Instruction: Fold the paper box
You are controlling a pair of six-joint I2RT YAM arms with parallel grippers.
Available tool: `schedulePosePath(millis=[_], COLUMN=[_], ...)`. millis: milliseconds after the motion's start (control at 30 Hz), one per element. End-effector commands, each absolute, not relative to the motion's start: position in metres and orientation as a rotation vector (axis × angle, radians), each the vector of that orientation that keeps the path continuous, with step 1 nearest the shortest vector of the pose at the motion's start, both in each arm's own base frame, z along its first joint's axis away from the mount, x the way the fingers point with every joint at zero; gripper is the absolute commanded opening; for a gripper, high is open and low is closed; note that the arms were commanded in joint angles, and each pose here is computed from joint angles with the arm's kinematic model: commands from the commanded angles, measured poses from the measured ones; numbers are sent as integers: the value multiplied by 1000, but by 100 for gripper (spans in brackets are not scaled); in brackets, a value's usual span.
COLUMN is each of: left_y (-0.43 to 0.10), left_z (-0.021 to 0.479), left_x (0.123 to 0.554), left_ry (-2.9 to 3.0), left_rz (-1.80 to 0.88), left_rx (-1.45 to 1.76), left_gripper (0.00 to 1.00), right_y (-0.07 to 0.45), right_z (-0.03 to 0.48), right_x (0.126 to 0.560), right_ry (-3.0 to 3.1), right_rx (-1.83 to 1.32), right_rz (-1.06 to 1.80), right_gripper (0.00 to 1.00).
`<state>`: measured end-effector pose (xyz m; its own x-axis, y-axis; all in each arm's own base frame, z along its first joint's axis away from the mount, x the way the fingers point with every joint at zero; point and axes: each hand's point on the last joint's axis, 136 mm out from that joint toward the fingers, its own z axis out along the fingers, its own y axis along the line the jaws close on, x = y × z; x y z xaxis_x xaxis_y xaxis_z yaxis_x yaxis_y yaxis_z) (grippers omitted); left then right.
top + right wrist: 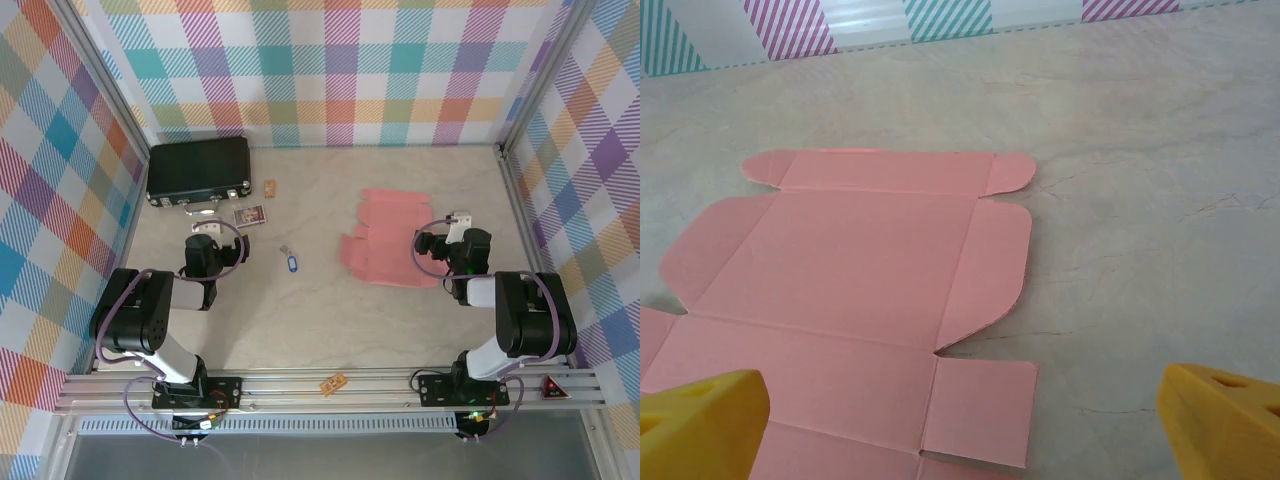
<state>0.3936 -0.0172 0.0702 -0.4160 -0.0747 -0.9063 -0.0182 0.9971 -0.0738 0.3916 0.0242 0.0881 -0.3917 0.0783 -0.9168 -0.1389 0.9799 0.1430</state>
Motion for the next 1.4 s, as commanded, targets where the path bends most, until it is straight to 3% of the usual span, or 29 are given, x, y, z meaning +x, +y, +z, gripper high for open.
schedulePosePath(millis=[0, 1367], left_y=[-15, -12], left_z=[81, 94], left_x=[401, 399], left_ry=[1962, 1941], left_rz=[-65, -51], left_rx=[-56, -79], left_gripper=[100, 100], right_y=[25, 23], right_z=[93, 97], right_x=[397, 395], right_ry=[1945, 1934], right_rx=[-65, -53], right_rz=[216, 207], right_gripper=[99, 99])
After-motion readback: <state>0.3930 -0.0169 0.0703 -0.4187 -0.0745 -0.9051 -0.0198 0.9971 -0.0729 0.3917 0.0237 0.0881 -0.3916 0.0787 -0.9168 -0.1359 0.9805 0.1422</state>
